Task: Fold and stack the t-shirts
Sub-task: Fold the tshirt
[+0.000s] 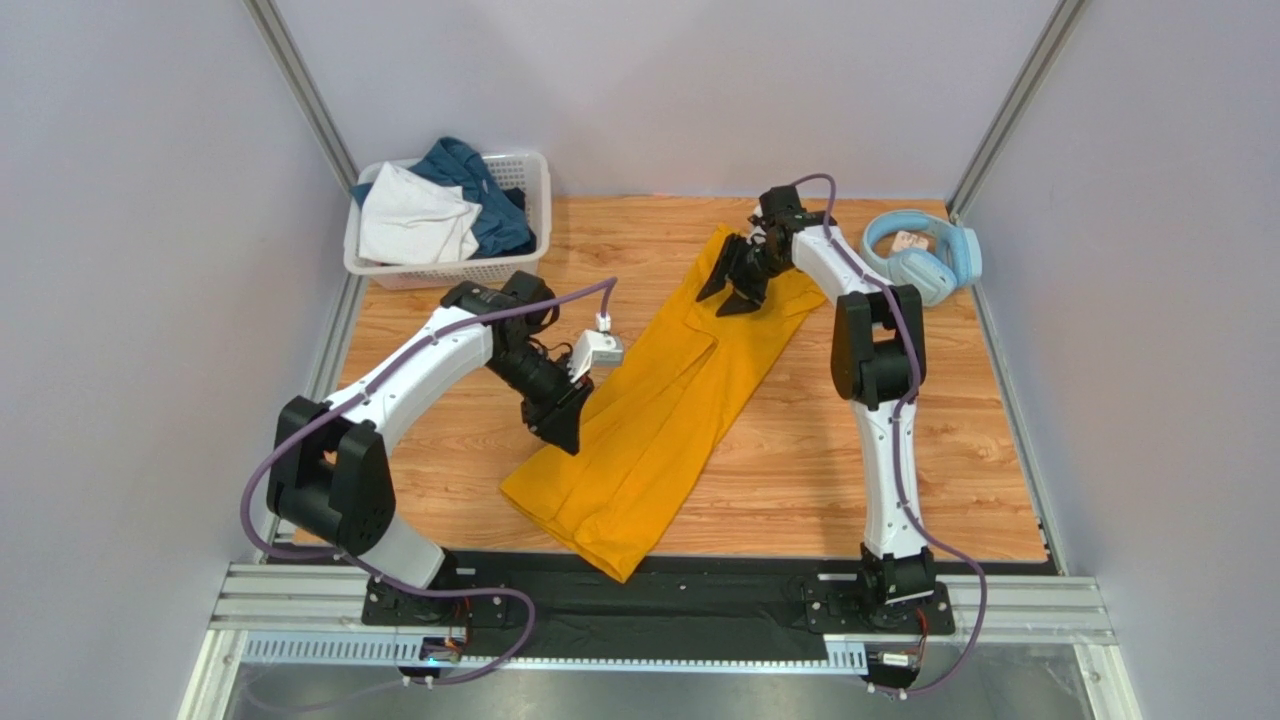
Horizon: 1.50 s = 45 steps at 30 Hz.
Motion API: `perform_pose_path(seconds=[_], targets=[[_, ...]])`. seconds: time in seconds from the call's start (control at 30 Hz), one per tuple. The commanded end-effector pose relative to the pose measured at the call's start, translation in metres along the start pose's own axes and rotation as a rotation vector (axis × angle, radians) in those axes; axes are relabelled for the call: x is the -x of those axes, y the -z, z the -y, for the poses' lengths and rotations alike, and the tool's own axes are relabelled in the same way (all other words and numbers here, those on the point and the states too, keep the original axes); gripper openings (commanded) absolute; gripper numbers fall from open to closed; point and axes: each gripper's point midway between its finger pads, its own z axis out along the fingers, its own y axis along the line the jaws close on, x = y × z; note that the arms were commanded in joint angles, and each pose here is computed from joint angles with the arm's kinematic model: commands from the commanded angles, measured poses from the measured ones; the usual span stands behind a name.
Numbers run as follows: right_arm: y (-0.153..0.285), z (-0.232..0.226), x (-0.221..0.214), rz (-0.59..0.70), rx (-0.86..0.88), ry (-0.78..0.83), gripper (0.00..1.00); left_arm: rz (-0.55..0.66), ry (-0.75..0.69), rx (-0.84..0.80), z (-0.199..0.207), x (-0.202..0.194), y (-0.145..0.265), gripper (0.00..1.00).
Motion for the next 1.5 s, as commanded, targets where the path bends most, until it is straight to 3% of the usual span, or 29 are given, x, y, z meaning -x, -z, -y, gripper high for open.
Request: perform_pose_path(seconds=[0.0,0.5,0.9,1.0,1.03,1.07,1.13,1.2,1.27,1.3,1.47], targets=[[0.016,-0.003,0.023,0.038,0.027,-0.045,0.52,-0.126,-0.018,0.024,-0.005,-0.031,-0.008,0.29],[-0.006,0.016,0.021,0.003,0.006,-0.061,0.53,-0.446,0.0,-0.002,-0.005,-0.099,-0.059,0.29],[-0.008,0.02,0.018,-0.004,-0.001,-0.051,0.53,-0.502,0.03,0.007,-0.012,-0.109,-0.079,0.29],[-0.008,0.021,0.017,-0.007,-0.003,-0.052,0.52,-0.51,0.028,0.0,-0.01,-0.109,-0.082,0.42],[-0.008,0.02,0.017,-0.008,0.0,-0.051,0.51,-0.513,0.025,0.004,-0.011,-0.109,-0.083,0.56],[-0.008,0.02,0.017,-0.009,0.002,-0.051,0.51,-0.516,0.016,0.016,-0.013,-0.111,-0.083,0.62],[-0.008,0.021,0.017,-0.01,0.002,-0.051,0.51,-0.511,0.013,0.031,-0.015,-0.111,-0.083,0.7],[-0.008,0.02,0.015,-0.012,0.002,-0.05,0.5,-0.496,-0.002,0.055,-0.017,-0.11,-0.083,0.72],[-0.009,0.022,0.015,-0.013,-0.001,-0.053,0.5,-0.487,-0.013,0.096,-0.023,-0.11,-0.083,0.68],[-0.009,0.023,0.015,-0.014,-0.003,-0.054,0.49,-0.489,-0.021,0.115,-0.026,-0.11,-0.082,0.57],[-0.006,0.02,0.013,-0.012,0.0,-0.047,0.46,-0.529,-0.033,0.224,-0.043,-0.122,-0.083,0.29]])
